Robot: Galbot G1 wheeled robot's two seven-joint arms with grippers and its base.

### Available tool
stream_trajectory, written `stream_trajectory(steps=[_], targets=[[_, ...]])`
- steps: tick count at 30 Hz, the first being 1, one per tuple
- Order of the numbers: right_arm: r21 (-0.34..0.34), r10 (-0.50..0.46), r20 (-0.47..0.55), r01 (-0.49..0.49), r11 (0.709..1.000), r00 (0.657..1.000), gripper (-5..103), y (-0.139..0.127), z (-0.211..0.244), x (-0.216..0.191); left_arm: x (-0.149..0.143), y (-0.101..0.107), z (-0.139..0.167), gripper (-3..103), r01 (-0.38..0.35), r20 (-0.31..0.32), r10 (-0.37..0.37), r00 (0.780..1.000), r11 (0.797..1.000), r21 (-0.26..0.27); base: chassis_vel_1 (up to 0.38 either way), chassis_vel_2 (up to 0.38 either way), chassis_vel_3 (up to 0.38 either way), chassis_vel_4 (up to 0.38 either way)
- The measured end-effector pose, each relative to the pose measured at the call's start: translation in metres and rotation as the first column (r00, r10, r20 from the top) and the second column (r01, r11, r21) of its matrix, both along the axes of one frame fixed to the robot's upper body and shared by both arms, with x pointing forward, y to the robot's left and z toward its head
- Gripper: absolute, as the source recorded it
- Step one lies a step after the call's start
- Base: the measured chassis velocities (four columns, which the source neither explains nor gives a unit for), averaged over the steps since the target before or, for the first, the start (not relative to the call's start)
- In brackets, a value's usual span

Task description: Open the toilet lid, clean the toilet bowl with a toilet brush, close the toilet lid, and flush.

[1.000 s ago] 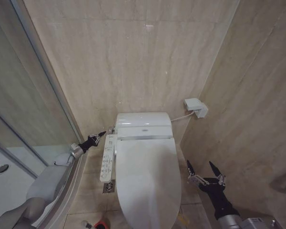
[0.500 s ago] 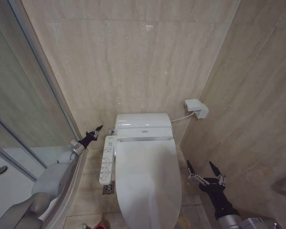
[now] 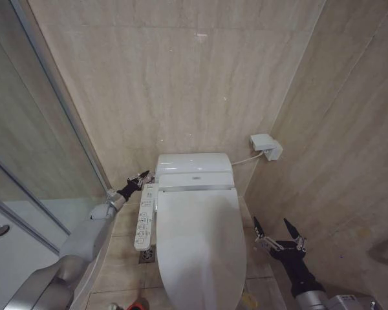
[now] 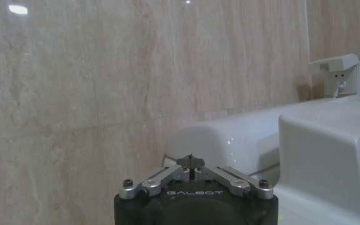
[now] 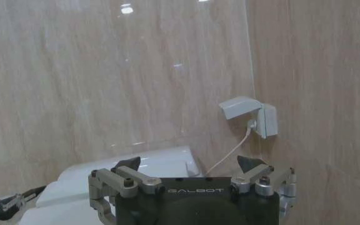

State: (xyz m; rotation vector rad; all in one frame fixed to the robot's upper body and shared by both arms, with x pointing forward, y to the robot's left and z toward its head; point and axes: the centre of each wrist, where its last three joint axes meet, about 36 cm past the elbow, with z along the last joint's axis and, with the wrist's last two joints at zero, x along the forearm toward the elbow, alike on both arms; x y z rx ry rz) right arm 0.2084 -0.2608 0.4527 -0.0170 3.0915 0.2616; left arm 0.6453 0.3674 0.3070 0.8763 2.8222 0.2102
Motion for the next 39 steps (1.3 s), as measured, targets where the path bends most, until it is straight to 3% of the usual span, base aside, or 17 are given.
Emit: stream_trajectory(steps=[6,13,21,39], targets=[[0.000,0.000,0.000,0.000,1.000,1.000,100,0.000,0.000,0.000,-0.003,0.010,-0.003,0,-0.002,-0.012,0.002,1.000,1.000,0.022,0.000,0.000,0.000,0.000],[0.000,0.000,0.000,0.000,1.000,1.000,100,0.000,0.000,0.000,-0.002,0.034,0.000,0,0.055,-0.040,-0.052,0.998,0.993,0.101,0.000,0.000,0.000,0.000],[0.000,0.000,0.000,0.000,1.000,1.000,100,0.000,0.000,0.000,0.003,0.040,0.004,0,0.114,-0.060,-0.105,0.993,0.982,0.152,0.000,0.000,0.000,0.000],[0.000,0.000,0.000,0.000,1.000,1.000,100,0.000,0.000,0.000,0.005,0.044,0.001,0,0.124,-0.088,-0.110,0.990,0.978,0.169,0.000,0.000,0.000,0.000]])
